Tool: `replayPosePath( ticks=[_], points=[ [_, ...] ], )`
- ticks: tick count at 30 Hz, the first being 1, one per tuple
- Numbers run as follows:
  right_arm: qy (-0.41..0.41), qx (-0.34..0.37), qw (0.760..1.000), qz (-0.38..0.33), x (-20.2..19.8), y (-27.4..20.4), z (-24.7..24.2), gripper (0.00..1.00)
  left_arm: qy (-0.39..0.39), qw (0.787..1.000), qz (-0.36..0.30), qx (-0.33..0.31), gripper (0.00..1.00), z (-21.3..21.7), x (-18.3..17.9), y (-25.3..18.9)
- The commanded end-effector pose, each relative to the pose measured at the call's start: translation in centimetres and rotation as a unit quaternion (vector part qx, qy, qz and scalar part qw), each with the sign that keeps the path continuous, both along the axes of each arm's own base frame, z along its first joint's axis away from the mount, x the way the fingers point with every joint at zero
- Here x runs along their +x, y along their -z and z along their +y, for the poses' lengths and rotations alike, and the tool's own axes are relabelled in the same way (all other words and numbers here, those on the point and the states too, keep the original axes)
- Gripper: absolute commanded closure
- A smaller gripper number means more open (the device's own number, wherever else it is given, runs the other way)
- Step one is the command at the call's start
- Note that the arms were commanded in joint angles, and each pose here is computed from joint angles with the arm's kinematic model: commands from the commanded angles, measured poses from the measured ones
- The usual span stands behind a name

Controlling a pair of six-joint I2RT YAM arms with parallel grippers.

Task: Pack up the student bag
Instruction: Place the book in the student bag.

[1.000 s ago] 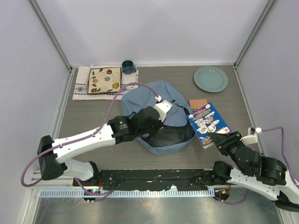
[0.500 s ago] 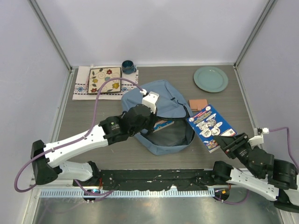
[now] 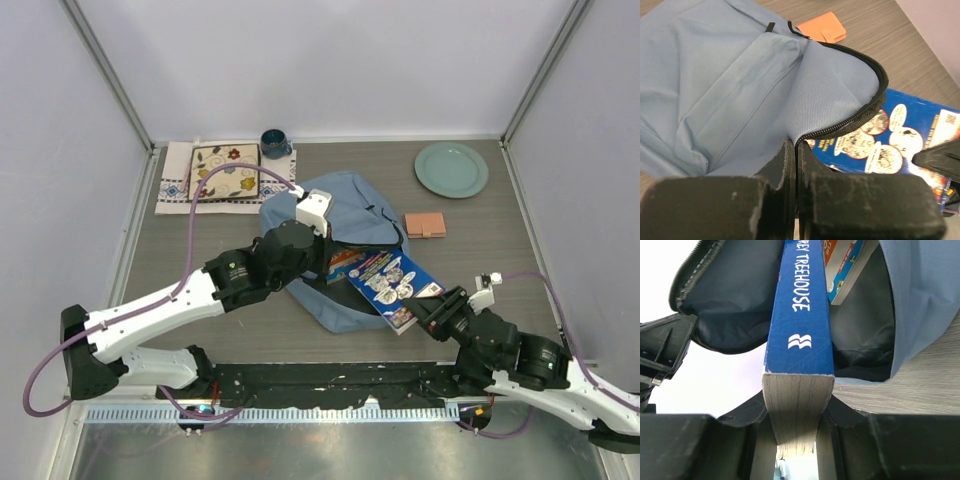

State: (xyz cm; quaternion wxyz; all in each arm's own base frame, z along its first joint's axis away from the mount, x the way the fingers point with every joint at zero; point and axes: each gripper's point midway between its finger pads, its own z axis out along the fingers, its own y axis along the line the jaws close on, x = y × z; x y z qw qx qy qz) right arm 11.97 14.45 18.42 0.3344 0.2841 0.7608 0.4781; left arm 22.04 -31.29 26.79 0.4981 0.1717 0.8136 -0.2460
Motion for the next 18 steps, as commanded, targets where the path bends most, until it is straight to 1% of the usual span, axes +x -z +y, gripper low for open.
replayPosePath(
  ticks=[1,5,6,7,8,11,12,13,14,15,16,17,18],
  points=[
    [0.019,0.142,0.989,-0.030,1.4,-5.9,2.2,0.99,0.037,0.992,-0.034,-0.116,1.00,-2.3,-0.5,-6.6],
    [0.058,0.130,0.990,-0.019,3.1,-5.1,3.0,0.99,0.062,0.991,-0.027,-0.114,1.00,-3.3,-1.0,-6.4],
    [0.066,0.127,0.989,-0.022,3.4,-5.0,3.1,0.99,0.063,0.991,-0.025,-0.112,1.00,-3.3,-1.1,-6.2],
    [0.069,0.144,0.987,-0.034,3.8,-6.1,3.5,0.99,0.062,0.992,-0.024,-0.109,1.00,-3.4,-1.0,-5.9],
    [0.079,0.129,0.988,-0.034,4.3,-5.5,3.9,0.99,0.060,0.992,-0.023,-0.109,1.00,-3.3,-1.0,-5.8],
    [0.099,0.132,0.986,-0.030,5.2,-5.7,4.5,0.99,0.056,0.992,-0.026,-0.113,1.00,-3.1,-0.9,-5.9],
    [0.104,0.117,0.987,-0.026,5.7,-4.9,5.1,0.99,0.055,0.991,-0.027,-0.115,1.00,-3.0,-0.9,-6.0],
    [0.104,0.130,0.985,-0.033,5.9,-5.5,5.5,0.99,0.055,0.991,-0.028,-0.115,1.00,-2.9,-1.0,-6.0],
    [0.108,0.128,0.985,-0.037,6.3,-5.5,5.8,0.99,0.052,0.991,-0.031,-0.119,1.00,-2.8,-0.9,-6.3],
    [0.108,0.111,0.987,-0.030,6.8,-4.6,6.5,0.99,0.053,0.991,-0.030,-0.117,1.00,-2.8,-0.9,-6.2],
    [0.104,0.126,0.986,-0.035,7.1,-5.3,7.2,0.99,0.054,0.991,-0.031,-0.118,1.00,-2.7,-1.0,-6.4],
    [0.092,0.123,0.988,-0.029,7.5,-4.8,7.9,0.99,0.055,0.991,-0.030,-0.117,1.00,-2.7,-1.1,-6.3],
    [0.081,0.137,0.987,-0.030,7.9,-5.0,8.6,0.99,0.055,0.991,-0.030,-0.116,1.00,-2.7,-1.0,-6.3]
  ],
)
